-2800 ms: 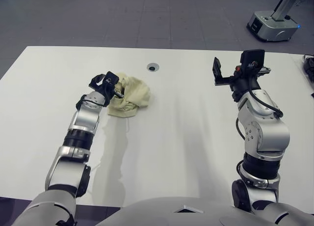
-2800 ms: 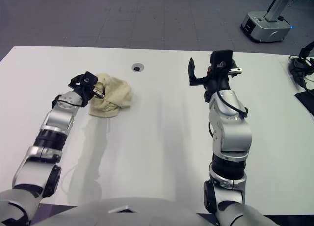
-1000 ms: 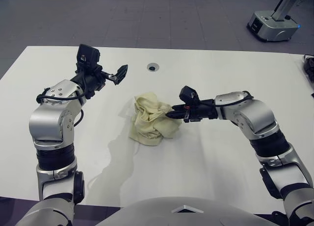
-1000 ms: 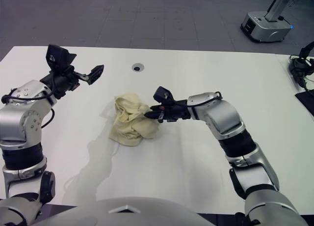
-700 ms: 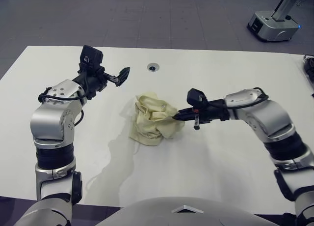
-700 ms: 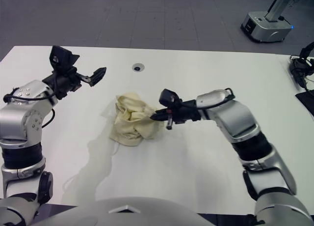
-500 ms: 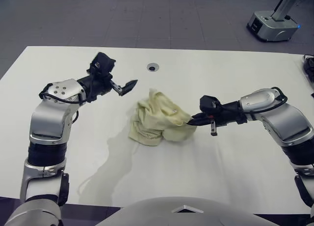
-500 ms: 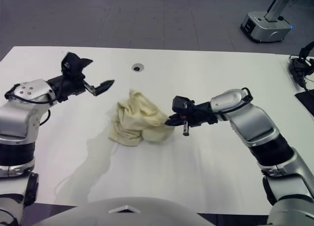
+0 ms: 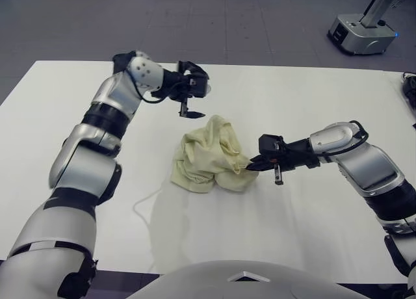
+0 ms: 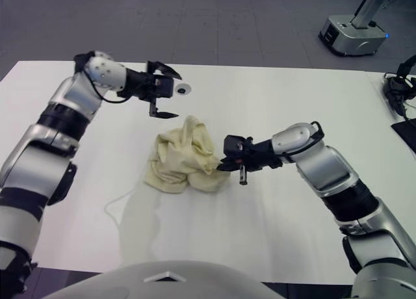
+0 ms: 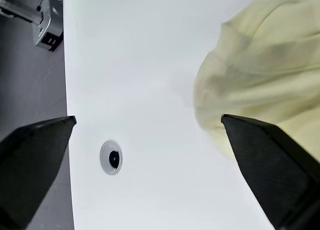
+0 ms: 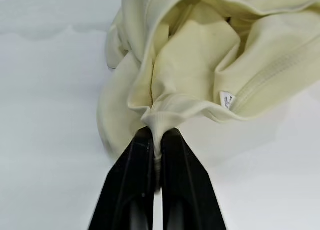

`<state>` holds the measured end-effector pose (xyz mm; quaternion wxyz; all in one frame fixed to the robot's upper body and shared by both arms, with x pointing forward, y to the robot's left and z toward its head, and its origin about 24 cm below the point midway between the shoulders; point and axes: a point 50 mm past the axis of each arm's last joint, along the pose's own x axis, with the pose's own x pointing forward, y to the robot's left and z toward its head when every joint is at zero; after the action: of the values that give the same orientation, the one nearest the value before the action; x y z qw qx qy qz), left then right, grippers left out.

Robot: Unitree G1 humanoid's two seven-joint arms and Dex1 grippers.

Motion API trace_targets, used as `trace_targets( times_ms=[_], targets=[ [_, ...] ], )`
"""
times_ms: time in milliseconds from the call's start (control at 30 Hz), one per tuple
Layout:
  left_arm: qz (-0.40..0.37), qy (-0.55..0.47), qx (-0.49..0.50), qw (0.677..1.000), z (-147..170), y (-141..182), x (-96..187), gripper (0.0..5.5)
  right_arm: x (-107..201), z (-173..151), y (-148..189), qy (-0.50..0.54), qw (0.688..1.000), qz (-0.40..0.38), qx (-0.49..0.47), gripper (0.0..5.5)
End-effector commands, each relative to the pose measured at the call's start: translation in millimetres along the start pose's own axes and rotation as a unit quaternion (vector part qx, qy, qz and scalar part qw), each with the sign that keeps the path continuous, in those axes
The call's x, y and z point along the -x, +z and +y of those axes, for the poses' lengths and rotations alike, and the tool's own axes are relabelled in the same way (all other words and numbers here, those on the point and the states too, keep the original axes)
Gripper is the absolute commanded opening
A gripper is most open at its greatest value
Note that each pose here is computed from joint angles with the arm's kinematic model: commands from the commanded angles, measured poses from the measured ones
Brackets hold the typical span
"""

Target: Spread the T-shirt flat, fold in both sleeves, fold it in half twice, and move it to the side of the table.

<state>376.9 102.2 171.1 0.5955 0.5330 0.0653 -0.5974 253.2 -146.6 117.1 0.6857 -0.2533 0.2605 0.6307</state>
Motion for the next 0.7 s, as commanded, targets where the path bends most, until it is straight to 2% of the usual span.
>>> trace_targets(
  times_ms=[33, 233, 467, 700],
  targets=[
    [0.025, -0.072, -0.019, 0.997, 3, 1, -1, 5.4, -2, -2, 7, 0.001, 1.0, 0.001, 0.021, 0.0],
    [0.009, -0.072, 0.0, 0.997, 16, 15, -7, 5.4, -4, -4, 9, -0.002, 1.0, -0.001, 0.026, 0.0],
    [0.004, -0.081, 0.033, 0.996, 18, 14, -6, 5.36, -5, -6, 11, 0.0, 0.999, 0.0, 0.033, 0.0],
    [-0.02, -0.07, 0.057, 0.996, 8, 12, -22, 4.1, -5, -7, 12, -0.002, 0.999, -0.003, 0.033, 0.0]
  ],
)
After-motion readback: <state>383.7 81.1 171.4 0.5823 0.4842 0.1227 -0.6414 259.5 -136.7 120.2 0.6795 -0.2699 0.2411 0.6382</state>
